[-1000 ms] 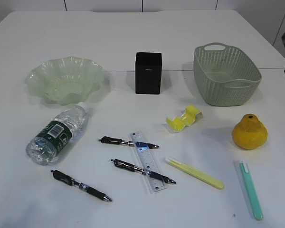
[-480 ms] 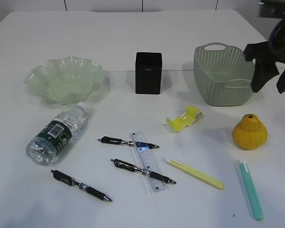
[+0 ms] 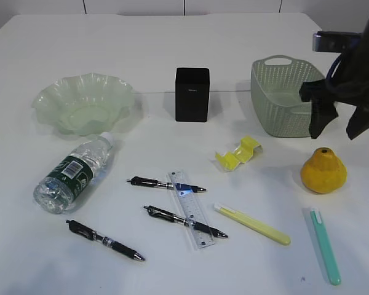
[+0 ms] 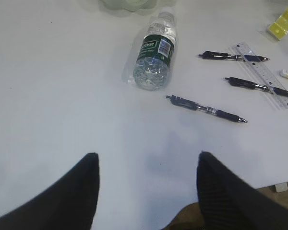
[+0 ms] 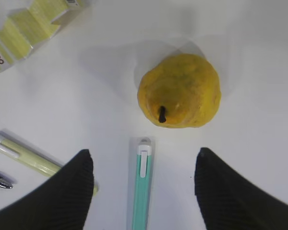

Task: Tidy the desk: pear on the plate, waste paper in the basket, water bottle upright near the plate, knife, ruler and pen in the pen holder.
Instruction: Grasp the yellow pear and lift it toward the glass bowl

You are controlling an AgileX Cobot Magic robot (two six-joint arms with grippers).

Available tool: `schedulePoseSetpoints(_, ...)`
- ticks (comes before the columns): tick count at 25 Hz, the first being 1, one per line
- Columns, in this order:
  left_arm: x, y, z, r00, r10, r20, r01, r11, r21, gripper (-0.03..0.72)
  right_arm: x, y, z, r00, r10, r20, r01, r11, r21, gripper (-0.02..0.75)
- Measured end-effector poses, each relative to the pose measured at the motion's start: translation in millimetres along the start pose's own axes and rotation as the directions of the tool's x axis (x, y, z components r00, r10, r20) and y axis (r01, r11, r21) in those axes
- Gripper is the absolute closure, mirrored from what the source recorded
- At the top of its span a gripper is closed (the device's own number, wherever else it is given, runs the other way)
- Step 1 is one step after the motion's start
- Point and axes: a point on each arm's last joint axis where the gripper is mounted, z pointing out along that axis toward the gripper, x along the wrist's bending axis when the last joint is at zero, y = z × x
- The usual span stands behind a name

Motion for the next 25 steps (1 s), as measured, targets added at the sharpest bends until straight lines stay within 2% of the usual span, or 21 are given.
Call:
schedulePoseSetpoints(7, -1.5, 0, 0, 1.0, -0.008, 0.016, 0.008, 1.0, -0.001, 0.233, 1, 8, 26, 1.0, 0.009, 0.007, -0.009, 0.999, 0.045, 0.245)
schedulePoseSetpoints(25, -3.6, 1, 1, 0.999, -0.021, 0.041, 0.02, 1.0, 0.006, 0.233, -1, 20, 42, 0.999, -0.005, 0.043, 0.002, 0.998, 0.056, 0.244)
